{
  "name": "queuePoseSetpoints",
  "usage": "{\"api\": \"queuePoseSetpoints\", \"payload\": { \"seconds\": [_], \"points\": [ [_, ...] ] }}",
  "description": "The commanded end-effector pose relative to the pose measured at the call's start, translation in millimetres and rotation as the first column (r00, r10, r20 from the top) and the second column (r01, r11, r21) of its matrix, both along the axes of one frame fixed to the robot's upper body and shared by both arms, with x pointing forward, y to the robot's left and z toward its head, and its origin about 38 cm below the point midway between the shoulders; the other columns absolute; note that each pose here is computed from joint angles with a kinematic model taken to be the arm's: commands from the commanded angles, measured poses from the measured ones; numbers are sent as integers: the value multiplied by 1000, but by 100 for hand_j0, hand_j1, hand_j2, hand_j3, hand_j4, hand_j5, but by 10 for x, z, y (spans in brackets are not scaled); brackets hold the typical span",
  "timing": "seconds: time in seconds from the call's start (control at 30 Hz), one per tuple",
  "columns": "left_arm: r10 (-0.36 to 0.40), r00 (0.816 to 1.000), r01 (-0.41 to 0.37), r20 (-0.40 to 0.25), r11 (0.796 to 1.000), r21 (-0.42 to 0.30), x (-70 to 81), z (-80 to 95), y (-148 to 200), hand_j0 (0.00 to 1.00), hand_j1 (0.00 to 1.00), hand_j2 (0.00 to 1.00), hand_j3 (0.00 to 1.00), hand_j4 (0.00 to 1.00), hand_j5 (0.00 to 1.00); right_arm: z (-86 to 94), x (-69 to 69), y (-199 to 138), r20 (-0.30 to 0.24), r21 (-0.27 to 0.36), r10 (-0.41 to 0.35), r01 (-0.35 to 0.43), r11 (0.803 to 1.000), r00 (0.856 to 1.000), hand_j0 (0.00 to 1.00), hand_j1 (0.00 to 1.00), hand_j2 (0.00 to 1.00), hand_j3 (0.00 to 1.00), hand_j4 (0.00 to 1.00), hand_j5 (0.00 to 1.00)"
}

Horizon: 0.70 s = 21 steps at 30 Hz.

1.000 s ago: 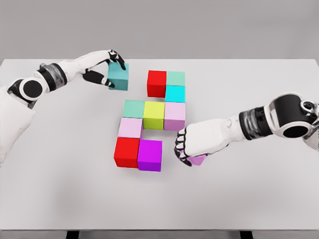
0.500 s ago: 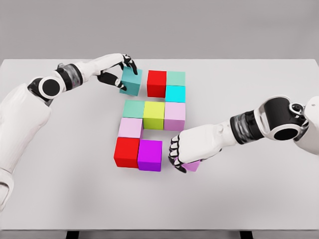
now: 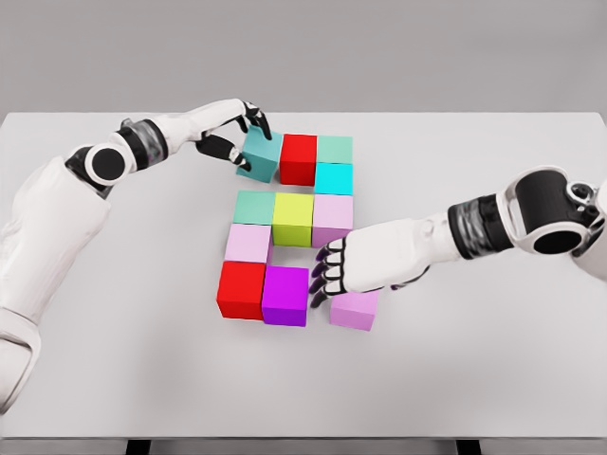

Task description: Assemble the squares on the desktop into the number 2

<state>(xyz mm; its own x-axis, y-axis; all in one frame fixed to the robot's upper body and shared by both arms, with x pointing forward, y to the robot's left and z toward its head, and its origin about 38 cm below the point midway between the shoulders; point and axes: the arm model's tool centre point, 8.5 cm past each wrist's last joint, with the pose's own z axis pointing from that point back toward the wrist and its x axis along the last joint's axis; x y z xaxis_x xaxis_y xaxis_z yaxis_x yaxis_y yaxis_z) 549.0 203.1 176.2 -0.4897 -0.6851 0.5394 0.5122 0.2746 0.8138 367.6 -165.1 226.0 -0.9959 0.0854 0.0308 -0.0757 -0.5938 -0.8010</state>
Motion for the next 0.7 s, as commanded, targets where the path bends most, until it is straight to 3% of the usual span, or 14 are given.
{"api": "queuePoseSetpoints", "payload": {
  "seconds": [0.0,0.17,0.23,0.37,0.47,0.67],
  "points": [
    [3,1000,-3,-4,1000,-10,3,-5,-12,46,46,46,46,46,46,101,46,-55,17,18,-23,23,1000,1000,100,100,100,100,100,100],
    [9,1000,-10,-4,1000,-20,12,1,-3,47,47,47,47,47,47,335,153,-429,80,14,-118,118,993,990,100,100,100,100,100,100],
    [11,1000,-11,-1,1000,-29,17,16,-14,51,51,51,51,51,51,450,184,-735,111,-5,-188,189,982,976,100,100,100,100,100,100],
    [26,1000,-26,-2,998,-60,35,32,-18,69,69,69,69,69,69,395,134,-1051,103,-51,-250,257,965,963,100,100,100,100,100,100],
    [33,999,-33,-5,998,-59,38,31,7,81,81,81,81,81,81,222,66,-1140,62,-76,-269,273,959,961,100,100,100,100,100,100],
    [37,999,-37,-8,998,-56,32,17,37,84,84,84,84,84,84,-22,-7,-1045,10,-86,-247,247,965,969,100,100,100,100,100,100]
  ]
}}
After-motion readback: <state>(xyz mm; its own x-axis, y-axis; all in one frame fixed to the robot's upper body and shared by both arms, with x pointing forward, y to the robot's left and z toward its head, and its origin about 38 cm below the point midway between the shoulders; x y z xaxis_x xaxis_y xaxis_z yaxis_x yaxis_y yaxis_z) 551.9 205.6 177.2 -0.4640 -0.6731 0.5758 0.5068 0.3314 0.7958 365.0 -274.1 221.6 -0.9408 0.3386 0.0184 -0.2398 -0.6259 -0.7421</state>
